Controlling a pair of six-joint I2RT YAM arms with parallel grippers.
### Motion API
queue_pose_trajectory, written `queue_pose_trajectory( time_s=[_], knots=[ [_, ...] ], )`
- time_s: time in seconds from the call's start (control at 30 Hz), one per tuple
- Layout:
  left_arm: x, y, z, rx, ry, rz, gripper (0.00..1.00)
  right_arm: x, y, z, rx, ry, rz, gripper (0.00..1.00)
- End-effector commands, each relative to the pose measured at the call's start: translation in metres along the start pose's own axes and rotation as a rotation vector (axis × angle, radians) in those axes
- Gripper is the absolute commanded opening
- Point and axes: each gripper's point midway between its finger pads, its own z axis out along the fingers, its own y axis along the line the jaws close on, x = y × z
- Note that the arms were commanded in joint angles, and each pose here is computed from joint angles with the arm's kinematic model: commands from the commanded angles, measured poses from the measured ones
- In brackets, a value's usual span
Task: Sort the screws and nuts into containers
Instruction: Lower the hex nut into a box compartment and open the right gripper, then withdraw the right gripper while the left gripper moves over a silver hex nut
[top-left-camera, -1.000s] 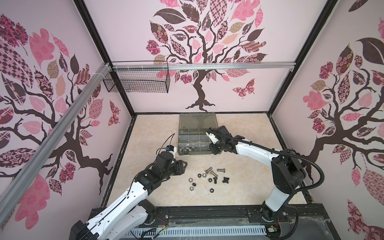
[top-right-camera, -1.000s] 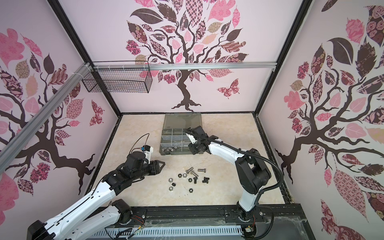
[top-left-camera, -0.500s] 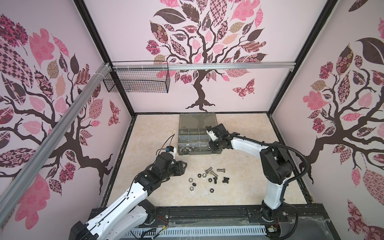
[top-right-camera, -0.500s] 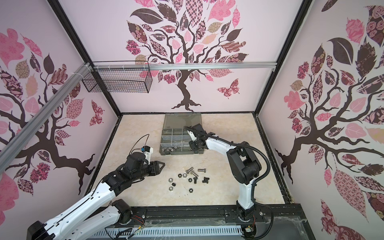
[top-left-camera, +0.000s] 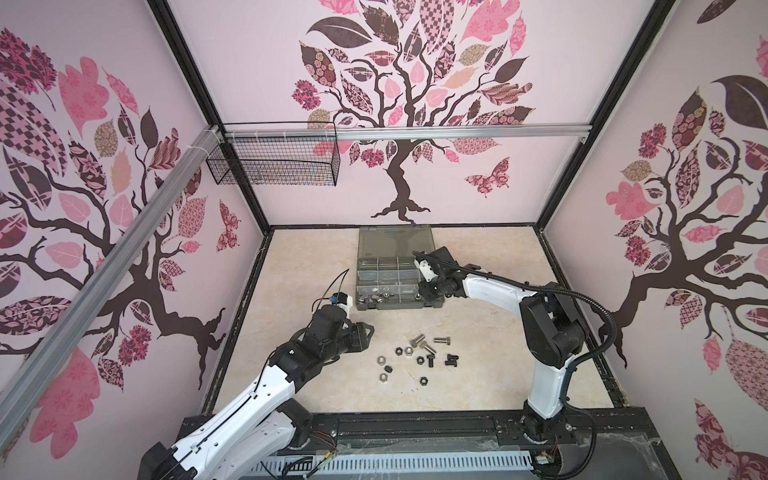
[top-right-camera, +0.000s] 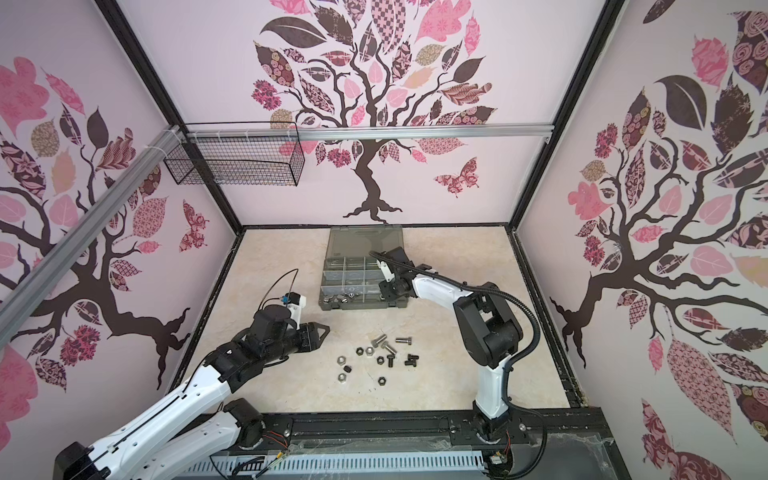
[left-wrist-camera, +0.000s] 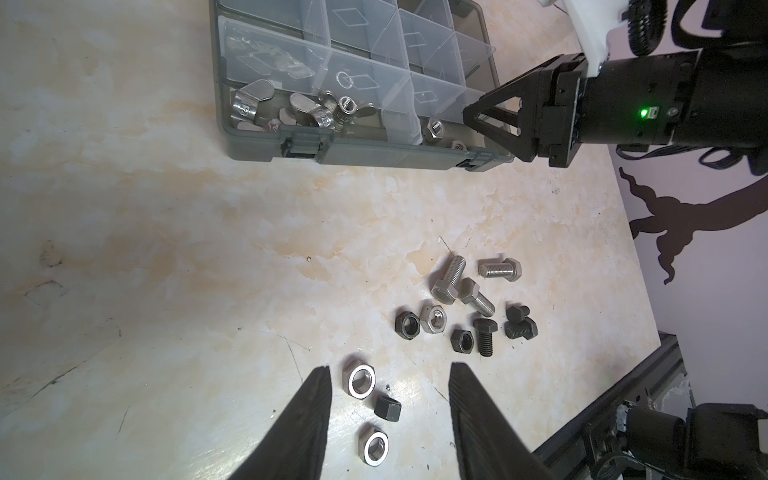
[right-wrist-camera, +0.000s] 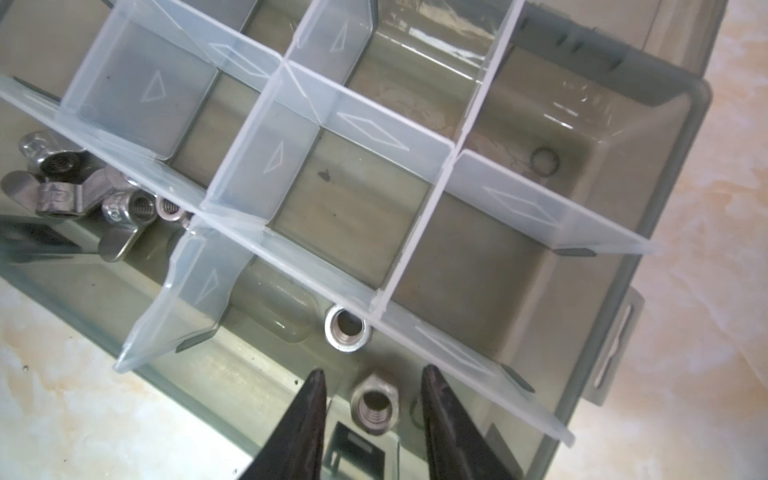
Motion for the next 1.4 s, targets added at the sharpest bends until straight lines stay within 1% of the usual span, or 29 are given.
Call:
queue_pose_trajectory(
  time_s=[0.0, 0.17, 0.27, 0.4, 0.57, 0.8, 1.03, 1.37],
  knots=[
    [0.013, 0.009, 0.004, -0.023, 0.032, 0.006, 0.49, -0.021, 0.002, -0.035, -0.016, -0.083, 0.007, 0.41],
    [0.022, 0.014, 0.006, -0.039, 0.061, 0.002, 0.49, -0.022, 0.005, -0.076, -0.025, -0.159, 0.001, 0.42],
    [0.028, 0.019, 0.007, -0.061, 0.082, -0.001, 0.48, -0.012, 0.008, -0.095, -0.046, -0.200, 0.015, 0.42],
    [0.033, 0.021, 0.009, -0.069, 0.094, -0.014, 0.48, 0.006, 0.012, -0.108, -0.073, -0.209, 0.037, 0.42],
    [0.040, 0.022, 0.013, -0.073, 0.114, -0.018, 0.48, 0.027, 0.012, -0.114, -0.078, -0.198, 0.060, 0.43],
    [0.052, 0.018, 0.024, -0.100, 0.165, 0.032, 0.48, 0.054, 0.013, -0.114, -0.090, -0.173, 0.098, 0.43],
    [0.065, 0.011, 0.037, -0.133, 0.217, 0.079, 0.48, 0.064, 0.014, -0.115, -0.098, -0.163, 0.111, 0.44],
    [0.069, 0.009, 0.050, -0.184, 0.257, 0.121, 0.47, 0.075, 0.014, -0.114, -0.101, -0.150, 0.118, 0.45]
  ],
)
